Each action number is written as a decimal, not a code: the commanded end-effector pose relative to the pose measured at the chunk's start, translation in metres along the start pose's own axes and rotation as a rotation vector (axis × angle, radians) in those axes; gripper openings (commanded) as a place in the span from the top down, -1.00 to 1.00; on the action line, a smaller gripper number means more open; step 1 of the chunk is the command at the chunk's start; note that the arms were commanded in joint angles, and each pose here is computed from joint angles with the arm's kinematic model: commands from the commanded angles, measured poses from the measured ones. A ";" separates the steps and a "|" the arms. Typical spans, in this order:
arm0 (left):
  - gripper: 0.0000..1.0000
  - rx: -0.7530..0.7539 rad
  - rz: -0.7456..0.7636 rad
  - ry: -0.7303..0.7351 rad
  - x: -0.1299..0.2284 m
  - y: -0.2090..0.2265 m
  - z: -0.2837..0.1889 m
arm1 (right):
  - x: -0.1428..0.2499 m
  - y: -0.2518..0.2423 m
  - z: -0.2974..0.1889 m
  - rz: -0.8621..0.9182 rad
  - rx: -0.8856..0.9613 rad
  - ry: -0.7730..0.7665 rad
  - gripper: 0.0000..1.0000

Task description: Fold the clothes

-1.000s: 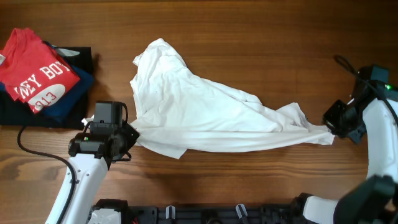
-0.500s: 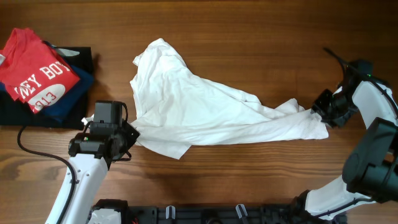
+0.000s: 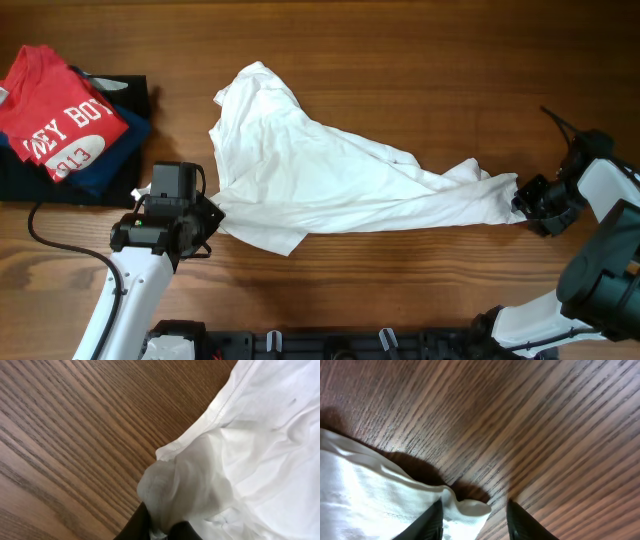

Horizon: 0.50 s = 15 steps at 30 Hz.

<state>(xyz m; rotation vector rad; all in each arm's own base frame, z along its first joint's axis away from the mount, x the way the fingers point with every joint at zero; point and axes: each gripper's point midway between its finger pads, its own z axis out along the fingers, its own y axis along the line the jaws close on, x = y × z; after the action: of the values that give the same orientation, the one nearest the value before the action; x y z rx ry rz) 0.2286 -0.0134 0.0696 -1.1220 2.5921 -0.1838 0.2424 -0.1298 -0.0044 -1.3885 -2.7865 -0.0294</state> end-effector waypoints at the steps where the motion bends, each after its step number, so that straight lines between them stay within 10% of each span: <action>1: 0.77 -0.008 0.006 -0.009 -0.002 0.002 0.001 | 0.005 0.007 0.002 -0.039 -0.047 0.011 0.08; 5: 0.77 -0.008 0.006 -0.009 -0.002 0.002 0.001 | 0.009 0.019 0.001 -0.084 -0.118 0.035 0.21; 10: 0.77 -0.008 0.006 -0.009 -0.002 0.002 0.001 | 0.012 0.018 0.001 -0.108 -0.113 0.045 0.85; 15: 0.79 -0.008 0.006 -0.009 -0.002 0.002 0.001 | 0.014 0.026 0.000 -0.140 -0.161 0.053 0.92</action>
<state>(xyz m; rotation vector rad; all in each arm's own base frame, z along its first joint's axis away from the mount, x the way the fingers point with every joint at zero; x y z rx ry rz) 0.2286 -0.0134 0.0697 -1.1219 2.5918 -0.1841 0.2530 -0.1130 -0.0039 -1.2573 -2.8629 -0.2125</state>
